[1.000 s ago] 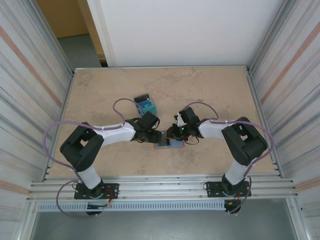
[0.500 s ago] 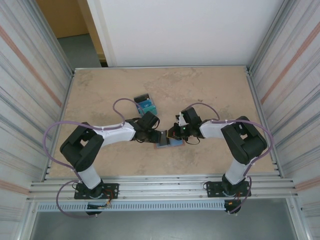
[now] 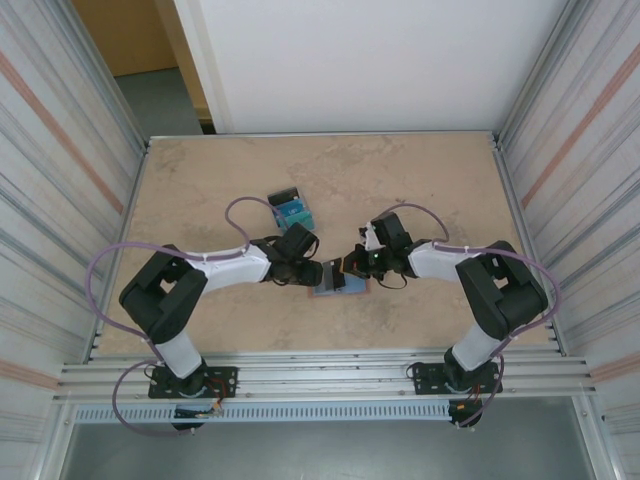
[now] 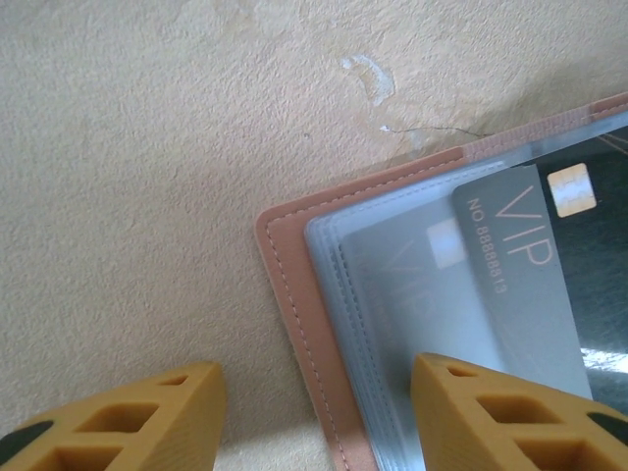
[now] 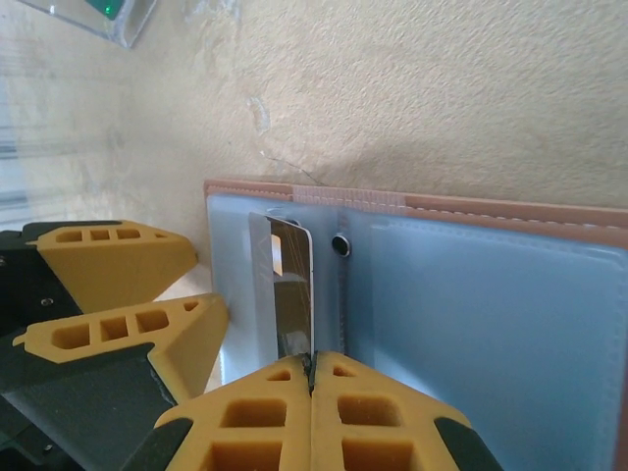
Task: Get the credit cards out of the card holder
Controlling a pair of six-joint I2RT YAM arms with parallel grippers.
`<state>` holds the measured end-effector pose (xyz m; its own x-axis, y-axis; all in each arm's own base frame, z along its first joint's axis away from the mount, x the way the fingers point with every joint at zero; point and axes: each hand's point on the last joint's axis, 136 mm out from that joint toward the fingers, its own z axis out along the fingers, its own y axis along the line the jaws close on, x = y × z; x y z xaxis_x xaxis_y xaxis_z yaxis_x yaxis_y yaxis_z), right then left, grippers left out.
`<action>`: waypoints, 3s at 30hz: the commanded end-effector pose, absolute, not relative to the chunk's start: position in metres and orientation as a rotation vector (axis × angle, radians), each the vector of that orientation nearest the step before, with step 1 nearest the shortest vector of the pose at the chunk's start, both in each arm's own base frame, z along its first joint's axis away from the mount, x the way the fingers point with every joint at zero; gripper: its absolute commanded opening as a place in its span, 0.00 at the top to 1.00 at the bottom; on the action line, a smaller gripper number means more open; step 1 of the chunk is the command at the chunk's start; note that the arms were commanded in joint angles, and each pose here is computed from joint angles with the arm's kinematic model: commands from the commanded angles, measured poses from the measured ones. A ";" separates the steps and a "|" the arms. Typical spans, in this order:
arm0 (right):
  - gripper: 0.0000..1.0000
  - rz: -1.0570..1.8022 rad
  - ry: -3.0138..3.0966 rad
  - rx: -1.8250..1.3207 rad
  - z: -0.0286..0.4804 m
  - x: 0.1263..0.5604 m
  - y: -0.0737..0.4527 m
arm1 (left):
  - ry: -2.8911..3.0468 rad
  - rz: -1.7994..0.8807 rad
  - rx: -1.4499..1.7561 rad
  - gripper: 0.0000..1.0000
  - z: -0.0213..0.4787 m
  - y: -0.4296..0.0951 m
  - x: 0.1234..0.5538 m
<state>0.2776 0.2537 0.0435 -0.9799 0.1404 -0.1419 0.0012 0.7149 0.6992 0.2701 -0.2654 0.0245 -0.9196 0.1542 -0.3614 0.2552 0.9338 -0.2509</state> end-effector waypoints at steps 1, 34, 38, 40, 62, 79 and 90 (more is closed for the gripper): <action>1.00 1.047 2.747 0.113 0.042 0.276 0.242 | 2.838 -0.368 0.306 0.46 0.006 -0.249 0.253; 0.88 1.193 2.716 0.108 0.044 0.272 0.263 | 2.822 -0.401 0.383 0.13 0.008 -0.275 0.261; 0.82 1.228 2.712 0.104 0.043 0.272 0.270 | 2.832 -0.395 0.380 0.13 0.004 -0.273 0.259; 0.80 1.230 2.716 0.096 0.042 0.271 0.272 | 2.833 -0.394 0.383 0.13 0.004 -0.272 0.258; 1.00 1.148 2.755 0.094 0.035 0.269 0.265 | 2.828 -0.419 0.339 0.16 0.006 -0.268 0.256; 1.00 0.958 2.724 0.026 0.068 0.274 0.241 | 2.789 -0.416 0.291 0.18 0.022 -0.258 0.266; 1.00 0.896 2.701 -0.006 0.084 0.278 0.235 | 2.755 -0.432 0.259 0.20 0.037 -0.257 0.269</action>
